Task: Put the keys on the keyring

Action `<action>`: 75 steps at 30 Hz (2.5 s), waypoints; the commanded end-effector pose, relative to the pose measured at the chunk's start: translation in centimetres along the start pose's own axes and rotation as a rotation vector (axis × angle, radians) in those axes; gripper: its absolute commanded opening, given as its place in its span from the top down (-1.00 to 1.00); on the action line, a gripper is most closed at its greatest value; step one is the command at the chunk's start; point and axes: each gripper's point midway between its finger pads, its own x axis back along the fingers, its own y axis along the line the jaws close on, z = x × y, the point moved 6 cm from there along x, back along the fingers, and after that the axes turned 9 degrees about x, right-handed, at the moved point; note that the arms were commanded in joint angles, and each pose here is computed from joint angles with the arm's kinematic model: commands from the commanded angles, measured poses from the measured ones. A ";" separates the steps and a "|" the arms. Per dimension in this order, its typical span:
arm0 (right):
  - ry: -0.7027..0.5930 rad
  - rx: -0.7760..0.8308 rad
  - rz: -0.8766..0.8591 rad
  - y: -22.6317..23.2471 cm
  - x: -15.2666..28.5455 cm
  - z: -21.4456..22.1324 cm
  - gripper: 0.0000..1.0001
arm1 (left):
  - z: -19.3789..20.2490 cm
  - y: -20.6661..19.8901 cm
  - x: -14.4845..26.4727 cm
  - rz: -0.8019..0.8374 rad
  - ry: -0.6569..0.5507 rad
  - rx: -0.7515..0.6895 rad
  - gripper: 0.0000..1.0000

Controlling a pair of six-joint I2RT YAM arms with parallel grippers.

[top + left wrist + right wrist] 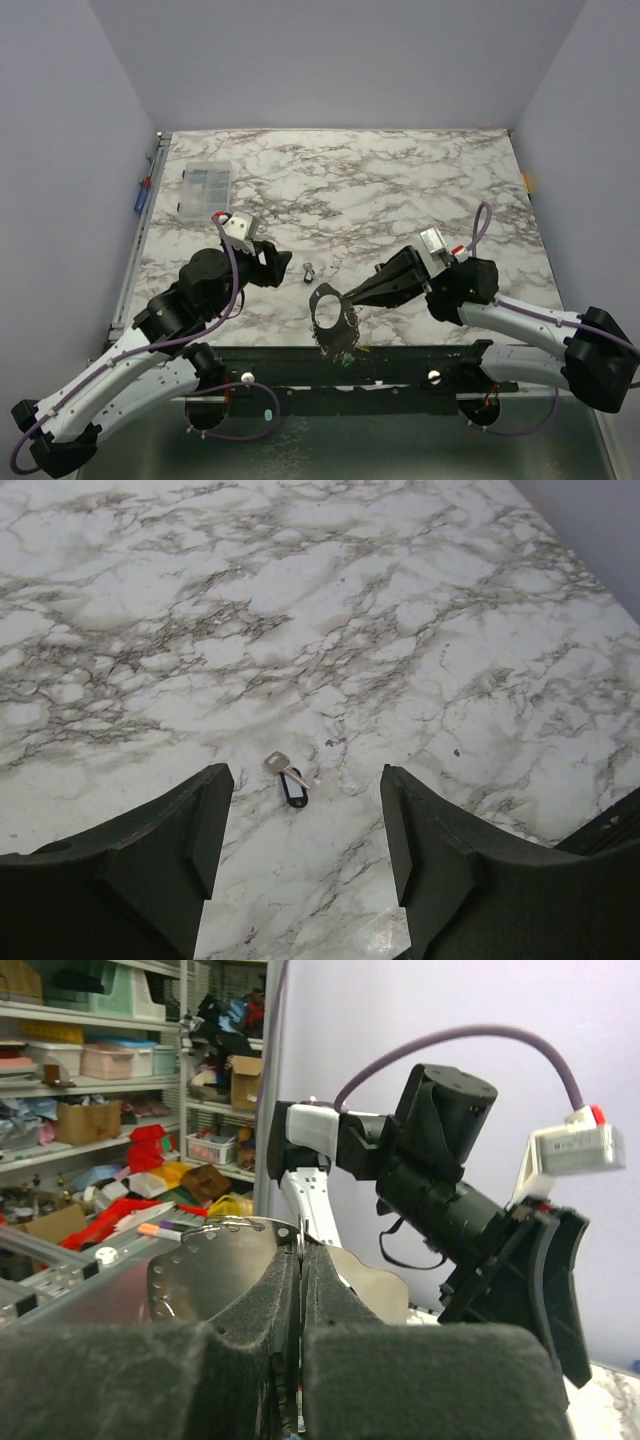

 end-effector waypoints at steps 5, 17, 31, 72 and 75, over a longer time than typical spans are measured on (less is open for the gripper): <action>-0.089 -0.021 -0.100 0.8 -0.7 -2.1 0.99 | -2.7 -1.8 1.6 0.150 -0.090 -0.035 -0.33; -0.039 -0.123 0.031 -1.0 -0.7 -0.7 0.99 | -5.0 -4.7 3.5 0.357 -0.109 -0.052 -0.23; 0.192 -0.109 0.221 -3.6 -0.8 -1.0 0.99 | -8.2 -10.3 6.2 0.797 -0.163 -0.166 -0.09; 0.219 -0.111 0.252 -3.7 -0.9 -1.9 0.99 | -5.4 -12.8 3.8 1.021 -0.010 -0.178 0.16; 0.221 -0.111 0.248 -3.7 -0.9 -1.9 0.99 | -5.1 -12.8 3.5 1.021 0.008 -0.175 0.21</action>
